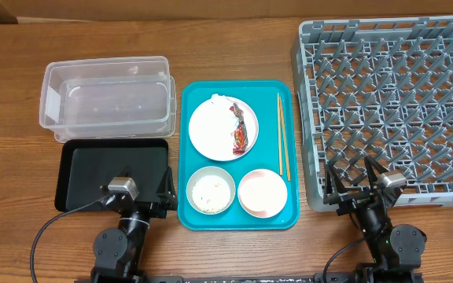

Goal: Sort waste into correct bins and load items into the dishwasher

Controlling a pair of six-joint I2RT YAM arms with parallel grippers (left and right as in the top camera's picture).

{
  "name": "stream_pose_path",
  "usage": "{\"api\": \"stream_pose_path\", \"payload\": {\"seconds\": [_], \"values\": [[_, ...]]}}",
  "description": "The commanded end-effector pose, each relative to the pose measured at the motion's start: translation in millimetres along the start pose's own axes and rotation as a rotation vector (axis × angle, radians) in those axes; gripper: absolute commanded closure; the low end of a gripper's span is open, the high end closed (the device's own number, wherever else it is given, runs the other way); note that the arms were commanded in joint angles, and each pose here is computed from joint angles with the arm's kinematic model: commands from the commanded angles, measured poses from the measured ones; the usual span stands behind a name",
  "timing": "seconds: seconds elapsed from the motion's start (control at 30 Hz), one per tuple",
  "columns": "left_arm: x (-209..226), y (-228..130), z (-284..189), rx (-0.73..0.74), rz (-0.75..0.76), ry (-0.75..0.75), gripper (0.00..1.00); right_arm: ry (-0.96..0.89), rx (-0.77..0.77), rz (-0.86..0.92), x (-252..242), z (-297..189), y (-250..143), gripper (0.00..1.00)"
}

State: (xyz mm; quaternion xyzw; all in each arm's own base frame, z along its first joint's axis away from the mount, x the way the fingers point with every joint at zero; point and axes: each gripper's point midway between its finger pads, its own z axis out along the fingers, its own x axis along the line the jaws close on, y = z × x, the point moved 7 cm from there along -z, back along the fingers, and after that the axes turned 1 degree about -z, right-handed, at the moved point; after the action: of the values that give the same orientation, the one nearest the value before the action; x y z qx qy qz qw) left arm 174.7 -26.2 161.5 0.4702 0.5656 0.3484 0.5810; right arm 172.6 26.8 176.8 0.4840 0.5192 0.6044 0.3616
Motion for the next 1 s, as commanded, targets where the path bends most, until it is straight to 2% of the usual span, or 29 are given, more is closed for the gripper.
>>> {"api": "stream_pose_path", "payload": {"seconds": [0.0, 0.97], "values": [[0.8, -0.2, -0.2, -0.007, -0.007, 0.006, 0.0, -0.012, -0.013, -0.007, -2.0, -0.2, -0.5, 0.0], [2.6, 0.8, -0.3, -0.015, 0.005, 0.024, 0.0, -0.012, -0.013, -0.007, -2.0, -0.2, -0.5, 0.0]]}}
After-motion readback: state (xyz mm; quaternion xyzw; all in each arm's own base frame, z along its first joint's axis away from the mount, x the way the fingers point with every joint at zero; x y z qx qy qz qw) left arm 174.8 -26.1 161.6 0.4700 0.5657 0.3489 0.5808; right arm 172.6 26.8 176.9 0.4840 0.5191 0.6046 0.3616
